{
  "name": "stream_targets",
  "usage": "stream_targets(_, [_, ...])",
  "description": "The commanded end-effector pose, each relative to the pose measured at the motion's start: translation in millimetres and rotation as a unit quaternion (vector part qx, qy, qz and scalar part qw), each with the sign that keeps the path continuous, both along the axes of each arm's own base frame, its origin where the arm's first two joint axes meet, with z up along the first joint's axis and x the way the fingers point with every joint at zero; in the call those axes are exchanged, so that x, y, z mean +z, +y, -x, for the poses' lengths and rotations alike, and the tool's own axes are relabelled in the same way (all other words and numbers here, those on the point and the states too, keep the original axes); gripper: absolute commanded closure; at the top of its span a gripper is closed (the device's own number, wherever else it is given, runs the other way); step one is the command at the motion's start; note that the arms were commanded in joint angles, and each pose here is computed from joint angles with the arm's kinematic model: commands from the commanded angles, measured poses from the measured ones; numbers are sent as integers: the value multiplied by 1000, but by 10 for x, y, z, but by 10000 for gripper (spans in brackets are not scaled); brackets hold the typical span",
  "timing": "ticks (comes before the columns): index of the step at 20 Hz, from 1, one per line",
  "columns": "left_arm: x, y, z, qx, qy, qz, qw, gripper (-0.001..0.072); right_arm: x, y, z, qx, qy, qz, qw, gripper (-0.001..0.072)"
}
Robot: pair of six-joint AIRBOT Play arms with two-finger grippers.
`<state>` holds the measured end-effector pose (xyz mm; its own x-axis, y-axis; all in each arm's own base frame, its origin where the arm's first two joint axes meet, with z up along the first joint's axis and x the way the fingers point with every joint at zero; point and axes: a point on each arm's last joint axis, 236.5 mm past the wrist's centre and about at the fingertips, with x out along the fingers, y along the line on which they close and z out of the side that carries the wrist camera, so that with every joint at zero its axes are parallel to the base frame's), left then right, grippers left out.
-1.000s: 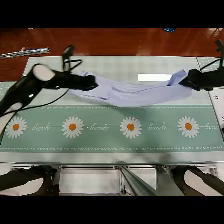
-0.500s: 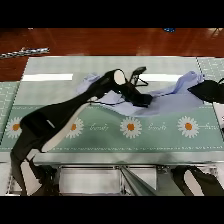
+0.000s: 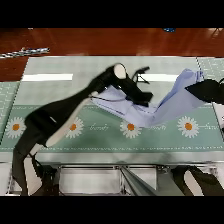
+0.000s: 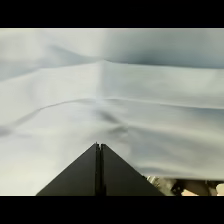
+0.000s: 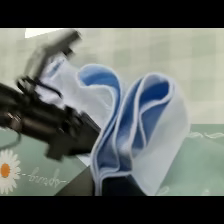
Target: Fold the shirts.
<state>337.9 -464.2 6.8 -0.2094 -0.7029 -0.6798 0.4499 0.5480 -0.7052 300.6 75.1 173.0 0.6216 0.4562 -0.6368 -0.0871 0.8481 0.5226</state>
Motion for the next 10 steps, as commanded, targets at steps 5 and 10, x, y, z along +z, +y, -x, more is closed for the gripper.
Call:
stream_targets(5, [1460, 2238, -723, 111, -179, -62, 976, 688, -175, 1166, -617, 68, -2, -68, 995, 692])
stream_targets(10, [1899, 3668, -354, 305, -269, -74, 911, 688, -674, 2199, -1214, 126, 57, -102, 985, 692])
